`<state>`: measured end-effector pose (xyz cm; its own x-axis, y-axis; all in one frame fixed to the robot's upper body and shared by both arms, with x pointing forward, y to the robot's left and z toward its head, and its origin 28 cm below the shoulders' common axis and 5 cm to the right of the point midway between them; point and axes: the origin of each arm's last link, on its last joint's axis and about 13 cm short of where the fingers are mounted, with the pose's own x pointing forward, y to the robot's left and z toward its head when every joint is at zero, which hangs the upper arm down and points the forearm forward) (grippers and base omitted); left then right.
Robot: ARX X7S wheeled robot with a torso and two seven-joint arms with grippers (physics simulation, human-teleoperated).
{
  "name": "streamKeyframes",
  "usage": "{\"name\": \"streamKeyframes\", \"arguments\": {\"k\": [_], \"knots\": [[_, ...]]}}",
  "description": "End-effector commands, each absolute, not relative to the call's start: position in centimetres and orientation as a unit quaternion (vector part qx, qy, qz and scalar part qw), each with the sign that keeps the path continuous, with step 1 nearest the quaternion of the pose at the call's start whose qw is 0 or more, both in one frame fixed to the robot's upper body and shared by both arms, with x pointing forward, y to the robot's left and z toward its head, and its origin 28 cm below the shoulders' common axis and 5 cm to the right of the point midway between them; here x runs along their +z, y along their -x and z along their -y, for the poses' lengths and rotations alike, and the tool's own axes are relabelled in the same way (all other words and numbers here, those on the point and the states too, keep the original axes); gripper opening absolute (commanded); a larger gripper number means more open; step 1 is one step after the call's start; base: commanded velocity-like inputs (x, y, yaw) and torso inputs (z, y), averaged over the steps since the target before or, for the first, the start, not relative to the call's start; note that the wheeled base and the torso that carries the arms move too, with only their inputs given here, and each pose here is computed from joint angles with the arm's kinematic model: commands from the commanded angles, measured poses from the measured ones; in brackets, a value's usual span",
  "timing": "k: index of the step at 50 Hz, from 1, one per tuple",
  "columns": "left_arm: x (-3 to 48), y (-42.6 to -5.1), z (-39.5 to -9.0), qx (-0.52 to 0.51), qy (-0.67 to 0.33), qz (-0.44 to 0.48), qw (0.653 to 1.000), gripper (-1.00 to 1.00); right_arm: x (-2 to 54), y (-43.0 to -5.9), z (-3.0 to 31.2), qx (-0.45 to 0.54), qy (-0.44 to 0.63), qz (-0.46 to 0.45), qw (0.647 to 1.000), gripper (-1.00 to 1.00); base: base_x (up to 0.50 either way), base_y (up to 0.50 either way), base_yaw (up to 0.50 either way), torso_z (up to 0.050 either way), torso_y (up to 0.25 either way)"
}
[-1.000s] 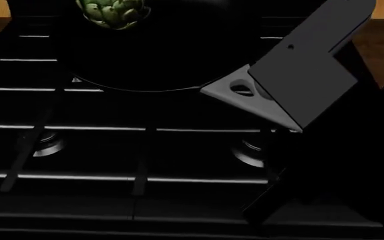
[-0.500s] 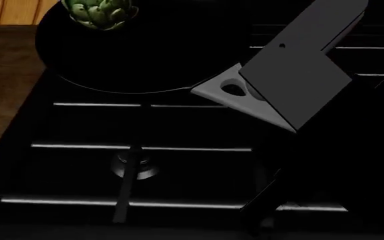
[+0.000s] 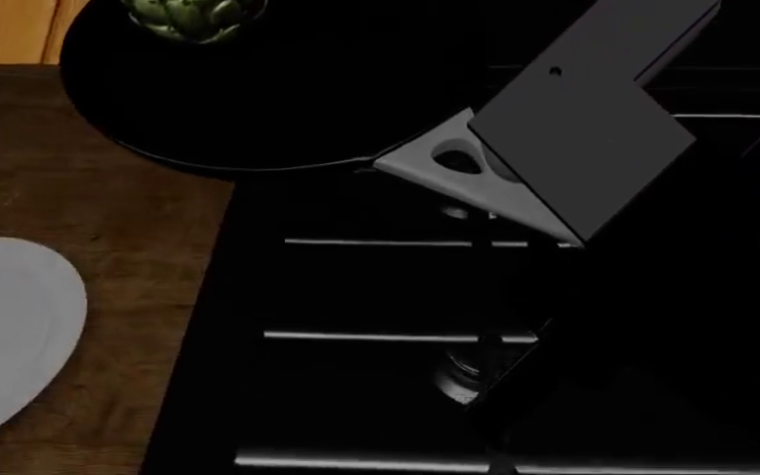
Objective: Pick up the pan and dump the vegetables in it onto the plate. Then return the pan to the stove.
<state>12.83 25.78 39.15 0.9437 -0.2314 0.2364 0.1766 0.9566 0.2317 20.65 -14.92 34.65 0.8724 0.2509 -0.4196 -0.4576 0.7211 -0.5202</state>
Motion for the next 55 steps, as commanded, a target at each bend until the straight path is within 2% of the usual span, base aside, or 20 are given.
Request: {"name": "streamKeyframes", "arguments": {"k": [1,24,31,43,48,55], "knots": [[39.0,-11.4,-26.0,-0.104,-0.1,0.144,0.979,1.0,38.1,-20.9,15.9,0.153,0.334,-0.064,0.928,-1.0,0.12,0.5,0.0,0.0,0.011],[39.2,-11.3,-25.9,-0.109,-0.101,0.149,0.978,1.0,37.6,-20.9,15.8,0.157,0.336,-0.072,0.926,-1.0,0.13,0.5,0.0,0.001,0.004],[39.2,-11.3,-25.7,-0.112,-0.103,0.148,0.977,1.0,37.7,-20.7,15.7,0.159,0.342,-0.062,0.924,-1.0,0.01,0.0,0.0,0.001,0.003],[38.9,-10.9,-26.1,-0.115,-0.095,0.146,0.978,1.0,38.1,-19.3,15.6,0.104,0.393,-0.042,0.912,-1.0,0.0,0.0,0.0,0.001,0.003],[38.9,-10.7,-26.2,-0.114,-0.093,0.15,0.978,1.0,38.2,-18.4,15.5,0.054,0.449,-0.039,0.891,-1.0,0.0,0.0,0.0,0.0,0.004],[38.8,-10.5,-26.4,-0.113,-0.091,0.15,0.978,1.0,37.6,-17.3,15.0,0.064,0.465,-0.039,0.882,-1.0,0.0,0.0,0.0,0.001,0.003]]}}
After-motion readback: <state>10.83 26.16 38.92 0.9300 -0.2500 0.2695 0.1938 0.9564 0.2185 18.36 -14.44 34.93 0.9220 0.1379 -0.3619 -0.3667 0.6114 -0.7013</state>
